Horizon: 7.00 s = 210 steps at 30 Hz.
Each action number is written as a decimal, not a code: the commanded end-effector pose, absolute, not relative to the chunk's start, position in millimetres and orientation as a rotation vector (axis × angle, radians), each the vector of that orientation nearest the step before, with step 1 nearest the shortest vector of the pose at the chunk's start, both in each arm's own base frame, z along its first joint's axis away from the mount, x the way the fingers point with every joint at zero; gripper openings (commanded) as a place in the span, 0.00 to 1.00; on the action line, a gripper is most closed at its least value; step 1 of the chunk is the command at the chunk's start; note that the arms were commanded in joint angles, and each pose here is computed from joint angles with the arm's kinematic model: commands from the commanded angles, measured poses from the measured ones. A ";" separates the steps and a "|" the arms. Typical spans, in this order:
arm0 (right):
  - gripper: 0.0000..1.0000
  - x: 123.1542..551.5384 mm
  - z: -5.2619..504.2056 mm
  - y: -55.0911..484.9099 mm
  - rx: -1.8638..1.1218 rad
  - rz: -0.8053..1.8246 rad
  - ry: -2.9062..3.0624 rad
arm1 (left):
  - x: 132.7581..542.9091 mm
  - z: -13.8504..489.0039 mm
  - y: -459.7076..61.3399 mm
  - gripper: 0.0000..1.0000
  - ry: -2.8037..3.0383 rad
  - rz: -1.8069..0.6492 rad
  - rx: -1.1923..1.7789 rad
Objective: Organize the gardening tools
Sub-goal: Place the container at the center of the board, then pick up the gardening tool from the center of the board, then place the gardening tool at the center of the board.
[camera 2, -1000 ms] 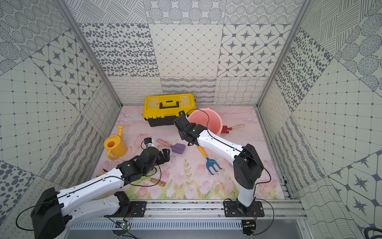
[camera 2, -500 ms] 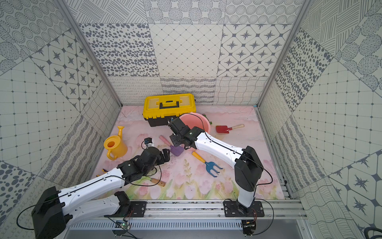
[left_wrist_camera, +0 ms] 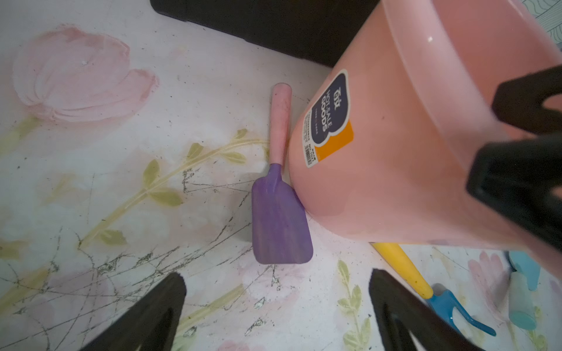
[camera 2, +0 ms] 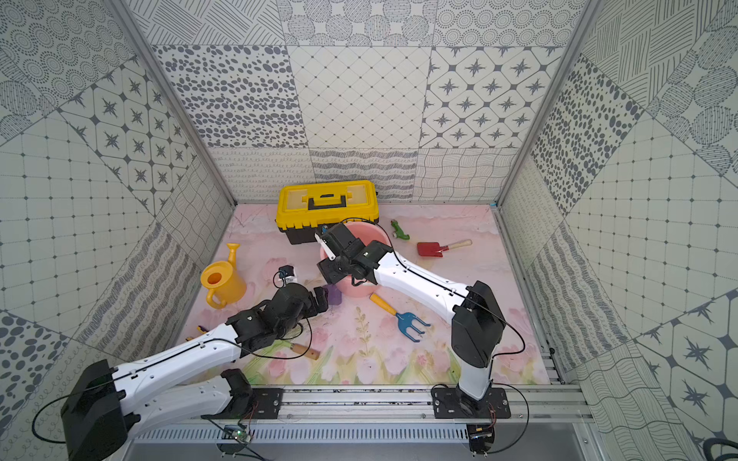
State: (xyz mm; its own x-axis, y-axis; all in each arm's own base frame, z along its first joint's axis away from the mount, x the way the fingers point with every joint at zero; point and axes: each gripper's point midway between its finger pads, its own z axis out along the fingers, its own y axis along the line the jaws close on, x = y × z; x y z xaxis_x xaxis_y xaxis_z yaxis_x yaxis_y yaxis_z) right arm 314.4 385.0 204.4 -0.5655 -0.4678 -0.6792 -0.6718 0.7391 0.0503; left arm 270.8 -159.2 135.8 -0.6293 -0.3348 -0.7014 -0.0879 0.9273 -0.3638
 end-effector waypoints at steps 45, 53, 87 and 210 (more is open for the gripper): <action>0.97 244.5 259.2 271.8 -0.505 0.630 1.940 | 315.1 208.1 -33.5 1.00 2.033 0.030 -0.758; 0.97 239.3 266.2 265.7 -0.491 0.648 1.930 | 310.2 213.6 43.2 1.00 2.069 0.184 -0.984; 0.97 244.6 244.6 271.3 -0.510 0.613 1.972 | 326.2 138.6 73.7 1.00 2.102 -0.336 -1.194; 0.97 242.6 249.2 -21.8 0.759 0.157 1.732 | 316.0 93.7 -475.9 0.00 2.426 -0.221 -0.079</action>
